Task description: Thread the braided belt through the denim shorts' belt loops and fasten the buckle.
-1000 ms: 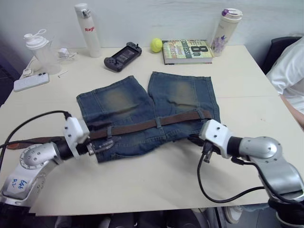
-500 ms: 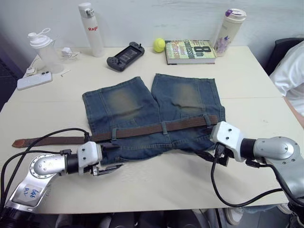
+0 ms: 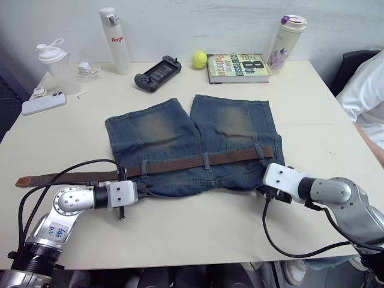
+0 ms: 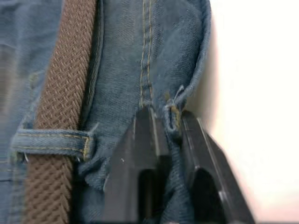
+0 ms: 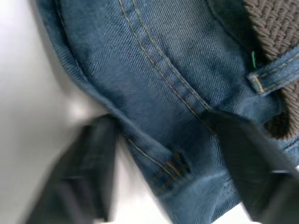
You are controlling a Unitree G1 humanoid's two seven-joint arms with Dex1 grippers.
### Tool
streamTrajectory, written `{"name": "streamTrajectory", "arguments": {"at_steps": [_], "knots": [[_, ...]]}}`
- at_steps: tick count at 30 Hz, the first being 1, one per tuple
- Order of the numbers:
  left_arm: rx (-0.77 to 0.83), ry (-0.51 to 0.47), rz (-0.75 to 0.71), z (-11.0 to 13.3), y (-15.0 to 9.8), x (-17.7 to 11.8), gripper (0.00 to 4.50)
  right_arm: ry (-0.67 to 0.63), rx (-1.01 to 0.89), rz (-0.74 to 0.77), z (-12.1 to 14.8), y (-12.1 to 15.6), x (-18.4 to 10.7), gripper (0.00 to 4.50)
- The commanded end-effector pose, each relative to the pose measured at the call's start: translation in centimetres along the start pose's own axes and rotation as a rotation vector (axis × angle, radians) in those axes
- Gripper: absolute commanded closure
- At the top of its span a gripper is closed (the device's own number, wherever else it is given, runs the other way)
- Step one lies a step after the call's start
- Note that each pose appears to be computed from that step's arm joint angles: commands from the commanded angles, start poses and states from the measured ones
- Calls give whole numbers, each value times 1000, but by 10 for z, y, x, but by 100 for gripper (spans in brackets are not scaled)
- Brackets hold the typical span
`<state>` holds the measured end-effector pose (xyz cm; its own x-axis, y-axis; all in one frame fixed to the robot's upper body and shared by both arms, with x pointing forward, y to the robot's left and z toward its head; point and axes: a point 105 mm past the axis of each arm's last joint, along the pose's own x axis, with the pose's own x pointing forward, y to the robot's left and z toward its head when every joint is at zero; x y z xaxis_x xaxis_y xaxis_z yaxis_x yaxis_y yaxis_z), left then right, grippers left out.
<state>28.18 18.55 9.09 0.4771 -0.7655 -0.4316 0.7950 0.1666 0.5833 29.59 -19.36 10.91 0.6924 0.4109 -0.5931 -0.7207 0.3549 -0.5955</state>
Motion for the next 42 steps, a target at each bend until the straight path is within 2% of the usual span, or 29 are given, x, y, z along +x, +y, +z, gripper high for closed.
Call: {"name": "streamTrajectory", "arguments": {"at_steps": [1, 3, 8, 14, 22, 24, 26, 27, 28, 29, 30, 31, 32, 36, 39, 42], "knots": [[18, 68, 13, -18, 7, 0, 450, 28, 0, -58, -6, -9, 6, 341], [37, 80, 32, -23, 17, 2, 450, 34, -17, -90, -6, -17, 12, 444], [123, 126, 65, -35, 45, 9, 450, 21, -40, -161, 3, -43, 27, 444], [182, 142, 108, -38, 72, 25, 450, 47, -96, -207, -3, -62, 41, 444], [167, 107, 121, -34, 80, 35, 450, 30, -96, -189, 0, -62, 51, 444], [150, 66, 129, -29, 81, 33, 450, 19, -64, -184, 3, -62, 48, 444], [87, -2, 161, -19, 87, 29, 353, -26, 8, -193, 10, -65, 42, 450], [71, -28, 162, -13, 89, 27, 324, -36, 15, -197, 11, -67, 39, 450], [52, -57, 151, -6, 91, 23, 275, -53, 34, -167, 14, -65, 33, 359], [31, -78, 134, 1, 92, 18, 251, -57, 41, -146, 15, -66, 26, 336], [1, -100, 104, 8, 92, 13, 189, -61, 53, -127, 17, -67, 17, 276], [-27, -119, 79, 13, 91, 9, 171, -69, 72, -109, 19, -69, 11, 250], [-81, -141, 67, 19, 94, 2, 123, -84, 92, -96, 25, -74, 2, 195], [-308, -218, 58, 32, 114, -19, 121, -153, 204, -80, 50, -99, -17, 47], [-481, -237, 144, 21, 140, -28, 121, -198, 309, -107, 62, -123, -17, 47], [-622, -195, 168, 2, 149, -28, 121, -170, 354, -173, 59, -148, -3, 47]]}}
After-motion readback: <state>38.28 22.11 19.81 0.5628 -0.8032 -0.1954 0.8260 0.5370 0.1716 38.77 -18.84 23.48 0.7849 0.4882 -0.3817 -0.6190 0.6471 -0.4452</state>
